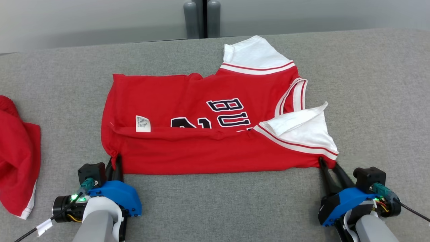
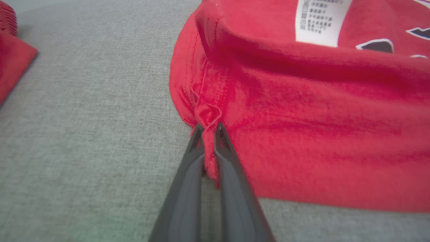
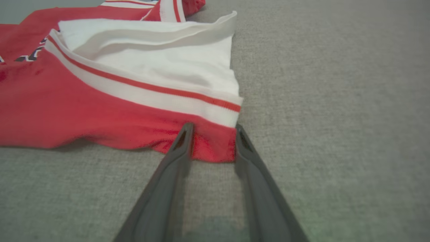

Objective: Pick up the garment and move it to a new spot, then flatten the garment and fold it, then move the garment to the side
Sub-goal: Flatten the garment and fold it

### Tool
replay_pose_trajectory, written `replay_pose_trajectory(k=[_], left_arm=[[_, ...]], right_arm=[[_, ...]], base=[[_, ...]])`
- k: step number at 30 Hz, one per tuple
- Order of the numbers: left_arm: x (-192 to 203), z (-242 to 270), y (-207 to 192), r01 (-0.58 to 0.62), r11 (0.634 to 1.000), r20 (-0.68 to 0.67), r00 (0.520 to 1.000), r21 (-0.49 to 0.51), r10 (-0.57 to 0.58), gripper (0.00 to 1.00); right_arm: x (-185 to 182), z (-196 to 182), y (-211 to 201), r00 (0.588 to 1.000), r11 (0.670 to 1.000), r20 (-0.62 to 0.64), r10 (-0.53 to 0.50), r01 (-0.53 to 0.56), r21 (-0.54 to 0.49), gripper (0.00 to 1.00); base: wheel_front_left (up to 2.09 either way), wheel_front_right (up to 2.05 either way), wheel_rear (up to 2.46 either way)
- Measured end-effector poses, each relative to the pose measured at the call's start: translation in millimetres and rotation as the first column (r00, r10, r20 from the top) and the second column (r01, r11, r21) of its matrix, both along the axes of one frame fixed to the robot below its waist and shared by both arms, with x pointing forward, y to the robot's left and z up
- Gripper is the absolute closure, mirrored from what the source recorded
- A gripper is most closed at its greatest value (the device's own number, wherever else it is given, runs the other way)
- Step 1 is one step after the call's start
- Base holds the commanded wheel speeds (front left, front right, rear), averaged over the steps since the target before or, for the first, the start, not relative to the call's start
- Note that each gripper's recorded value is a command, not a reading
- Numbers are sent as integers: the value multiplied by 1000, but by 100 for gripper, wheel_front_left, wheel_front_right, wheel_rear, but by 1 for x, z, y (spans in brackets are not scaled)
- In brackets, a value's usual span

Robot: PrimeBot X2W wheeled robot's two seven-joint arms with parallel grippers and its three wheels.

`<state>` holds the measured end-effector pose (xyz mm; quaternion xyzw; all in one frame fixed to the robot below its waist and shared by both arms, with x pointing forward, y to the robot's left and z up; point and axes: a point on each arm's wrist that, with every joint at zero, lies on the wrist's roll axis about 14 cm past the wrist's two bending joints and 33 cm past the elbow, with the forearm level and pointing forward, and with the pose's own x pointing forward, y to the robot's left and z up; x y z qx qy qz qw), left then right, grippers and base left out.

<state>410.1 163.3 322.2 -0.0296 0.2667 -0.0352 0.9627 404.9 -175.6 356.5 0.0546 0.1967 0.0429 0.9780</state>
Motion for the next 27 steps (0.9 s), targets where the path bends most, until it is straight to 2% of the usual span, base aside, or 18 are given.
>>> replay_pose_trajectory(k=[7, 11, 18, 22, 27], left_arm=[[0, 12, 1, -16, 1000, 35, 999, -25, 17, 100], [-14, 22, 3, -35, 999, 62, 997, -42, 38, 100], [-47, 45, 15, -84, 994, 130, 987, -65, 92, 100], [-79, 42, 16, -96, 993, 120, 987, -71, 104, 100], [-94, 35, 12, -98, 992, 99, 990, -80, 105, 100]], right_arm=[[8, 8, 5, 1000, 1000, 18, 6, -6, 21, 100], [7, 21, 1, 999, 1000, 54, 0, -1, 22, 100], [-23, 35, 0, 997, 999, 79, 0, -3, 34, 100], [-52, 33, -3, 997, 999, 71, -7, 4, 44, 100], [-70, 29, -11, 998, 999, 59, -21, 19, 47, 100]], base=[[0, 0, 0], [0, 0, 0], [0, 0, 0], [0, 0, 0], [0, 0, 0]])
